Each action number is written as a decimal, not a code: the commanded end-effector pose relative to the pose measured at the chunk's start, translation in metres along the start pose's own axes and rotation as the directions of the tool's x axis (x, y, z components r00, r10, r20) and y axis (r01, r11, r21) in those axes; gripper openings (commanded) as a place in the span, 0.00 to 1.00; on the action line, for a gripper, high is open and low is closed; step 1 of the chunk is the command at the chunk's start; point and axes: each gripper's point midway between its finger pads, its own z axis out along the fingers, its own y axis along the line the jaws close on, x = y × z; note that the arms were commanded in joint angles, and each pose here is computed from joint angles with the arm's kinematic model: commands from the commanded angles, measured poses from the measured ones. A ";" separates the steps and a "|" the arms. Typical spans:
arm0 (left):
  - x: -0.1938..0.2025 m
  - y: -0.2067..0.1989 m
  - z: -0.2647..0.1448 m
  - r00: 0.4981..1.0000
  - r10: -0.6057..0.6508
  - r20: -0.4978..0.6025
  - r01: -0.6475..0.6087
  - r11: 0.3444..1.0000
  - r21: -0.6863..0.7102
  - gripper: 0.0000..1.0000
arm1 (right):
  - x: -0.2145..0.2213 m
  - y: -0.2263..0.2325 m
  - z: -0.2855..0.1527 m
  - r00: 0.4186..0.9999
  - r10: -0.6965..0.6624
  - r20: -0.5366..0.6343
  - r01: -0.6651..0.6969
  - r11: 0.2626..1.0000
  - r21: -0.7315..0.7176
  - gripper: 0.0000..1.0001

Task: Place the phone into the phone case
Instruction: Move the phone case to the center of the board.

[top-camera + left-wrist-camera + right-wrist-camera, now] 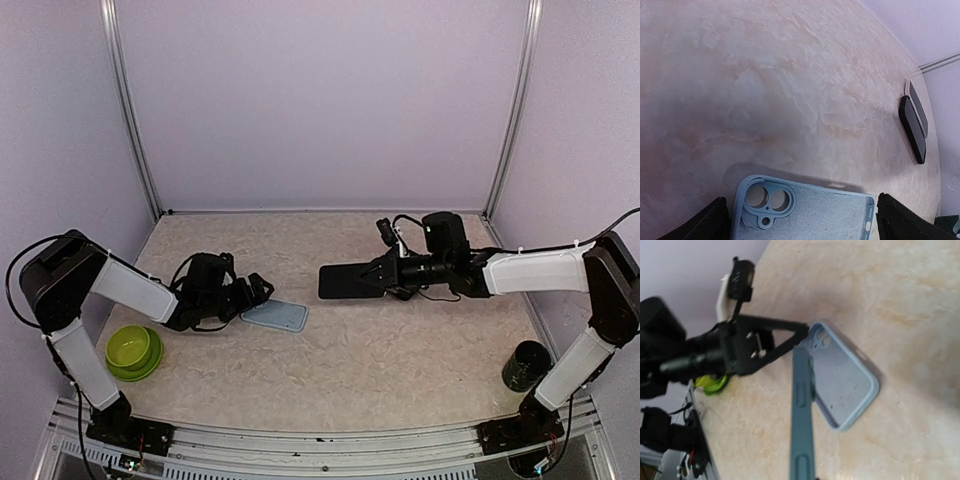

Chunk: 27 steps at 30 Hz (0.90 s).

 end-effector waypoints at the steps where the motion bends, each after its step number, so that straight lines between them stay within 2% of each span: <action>1: 0.016 -0.017 0.006 0.999 0.000 -0.041 0.002 0.999 0.043 0.99 | -0.018 0.001 0.005 0.999 0.009 0.031 -0.010 1.000 0.024 0.00; 17: 0.047 -0.065 0.008 0.994 0.014 -0.105 0.004 0.985 0.170 0.99 | 0.003 -0.025 0.025 0.985 0.166 -0.046 -0.163 0.985 0.055 0.00; 27: 0.054 -0.077 0.013 0.993 0.030 -0.118 -0.006 0.980 0.197 0.99 | 0.008 -0.027 0.038 0.970 0.219 -0.104 -0.217 0.976 0.028 0.00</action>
